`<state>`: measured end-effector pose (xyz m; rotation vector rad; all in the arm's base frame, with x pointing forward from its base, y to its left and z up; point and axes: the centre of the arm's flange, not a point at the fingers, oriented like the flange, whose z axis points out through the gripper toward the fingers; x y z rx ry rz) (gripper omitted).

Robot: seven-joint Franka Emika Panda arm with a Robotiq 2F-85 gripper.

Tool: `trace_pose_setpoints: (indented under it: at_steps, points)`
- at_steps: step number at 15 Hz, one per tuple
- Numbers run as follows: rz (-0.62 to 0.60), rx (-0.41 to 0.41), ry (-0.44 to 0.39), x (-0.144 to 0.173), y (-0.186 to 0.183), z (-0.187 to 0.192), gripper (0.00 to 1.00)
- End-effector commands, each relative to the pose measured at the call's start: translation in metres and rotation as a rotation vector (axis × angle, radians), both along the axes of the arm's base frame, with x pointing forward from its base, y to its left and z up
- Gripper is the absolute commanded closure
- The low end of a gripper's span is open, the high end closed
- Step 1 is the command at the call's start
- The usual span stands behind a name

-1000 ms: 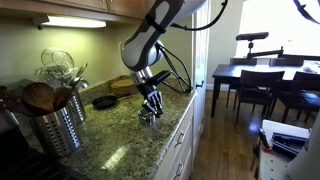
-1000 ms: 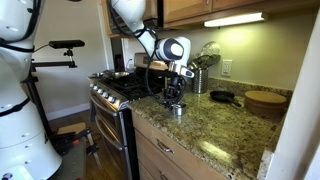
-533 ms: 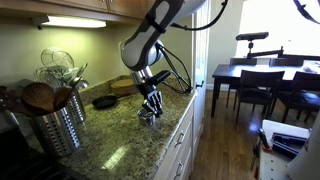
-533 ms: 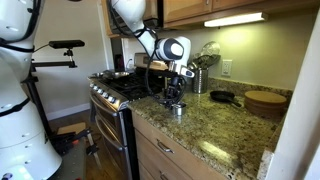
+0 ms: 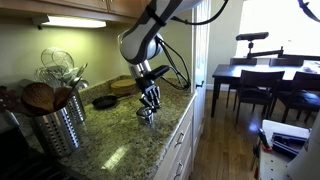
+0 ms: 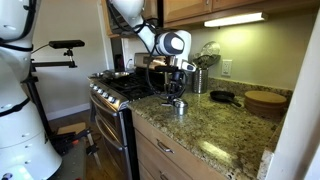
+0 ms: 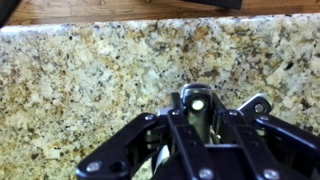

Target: Remove the medium measuring cup from the large cup then remove the small measuring cup from the medium cup

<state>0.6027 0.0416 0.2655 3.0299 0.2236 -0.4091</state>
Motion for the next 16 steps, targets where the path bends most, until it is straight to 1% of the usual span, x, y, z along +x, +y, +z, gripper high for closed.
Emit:
trace_pose_setpoints:
  at_steps: [1,5,16]
  points:
    - [-0.031,-0.017,-0.018,-0.009,-0.003,0.022,0.88]
    - [-0.061,-0.026,-0.029,-0.01,-0.009,0.027,0.88]
    - [-0.196,-0.055,-0.087,-0.008,-0.054,0.053,0.88]
